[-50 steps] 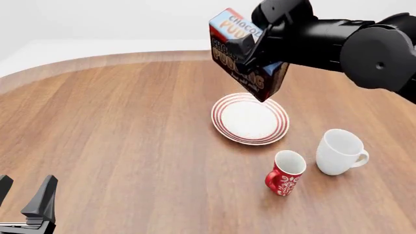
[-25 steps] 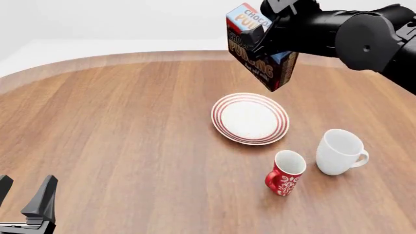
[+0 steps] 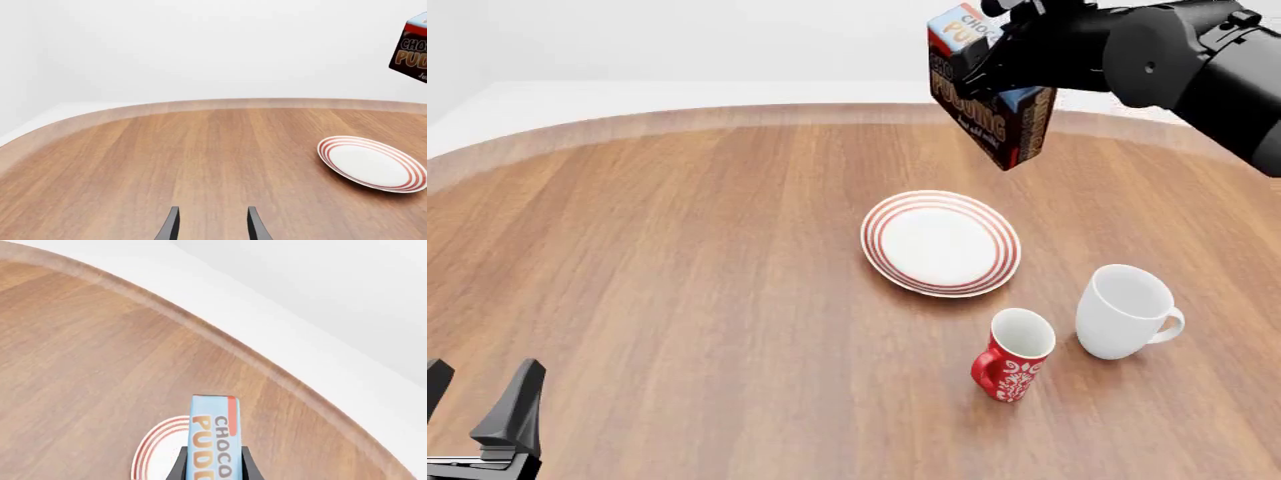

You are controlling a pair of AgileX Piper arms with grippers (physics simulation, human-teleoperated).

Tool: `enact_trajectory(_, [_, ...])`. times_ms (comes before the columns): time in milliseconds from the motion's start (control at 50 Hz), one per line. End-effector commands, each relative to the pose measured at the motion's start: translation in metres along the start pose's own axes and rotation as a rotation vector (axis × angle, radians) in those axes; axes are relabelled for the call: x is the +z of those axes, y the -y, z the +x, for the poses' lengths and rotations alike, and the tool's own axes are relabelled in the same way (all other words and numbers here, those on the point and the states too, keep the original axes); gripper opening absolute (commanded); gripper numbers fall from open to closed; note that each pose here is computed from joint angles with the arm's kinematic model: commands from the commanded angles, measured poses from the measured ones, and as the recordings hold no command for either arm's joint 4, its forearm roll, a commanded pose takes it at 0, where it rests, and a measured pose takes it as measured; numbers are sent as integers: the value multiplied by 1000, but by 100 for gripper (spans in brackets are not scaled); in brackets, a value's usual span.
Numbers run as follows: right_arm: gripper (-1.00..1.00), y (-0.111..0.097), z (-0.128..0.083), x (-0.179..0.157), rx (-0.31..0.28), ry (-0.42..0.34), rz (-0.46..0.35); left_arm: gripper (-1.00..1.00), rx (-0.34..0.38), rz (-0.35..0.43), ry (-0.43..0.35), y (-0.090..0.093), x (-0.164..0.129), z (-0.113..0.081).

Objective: Put the chocolate pudding to the right of the plate.

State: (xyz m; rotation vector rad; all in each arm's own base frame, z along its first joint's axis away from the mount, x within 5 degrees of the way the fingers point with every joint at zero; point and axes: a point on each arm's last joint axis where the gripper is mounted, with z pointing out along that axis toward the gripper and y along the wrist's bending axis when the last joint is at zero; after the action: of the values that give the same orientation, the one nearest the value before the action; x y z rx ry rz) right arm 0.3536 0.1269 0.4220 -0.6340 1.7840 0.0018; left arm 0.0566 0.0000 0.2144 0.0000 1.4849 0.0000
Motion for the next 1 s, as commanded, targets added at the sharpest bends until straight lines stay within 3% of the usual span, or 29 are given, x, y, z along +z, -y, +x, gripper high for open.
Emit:
enact_trajectory(20, [-100,20,13,23,49,-40,44,100,0,0,0,0,0,0])
enact_trajectory(400, [-100,41,31,32,70,-80,93,100,0,0,0,0,0,0])
enact_trajectory(560, [-100,52,48,36,69,-105,122,100,0,0,0,0,0,0])
enact_trajectory(1000, [-100,78,91,51,144,-159,192,100,0,0,0,0,0,0])
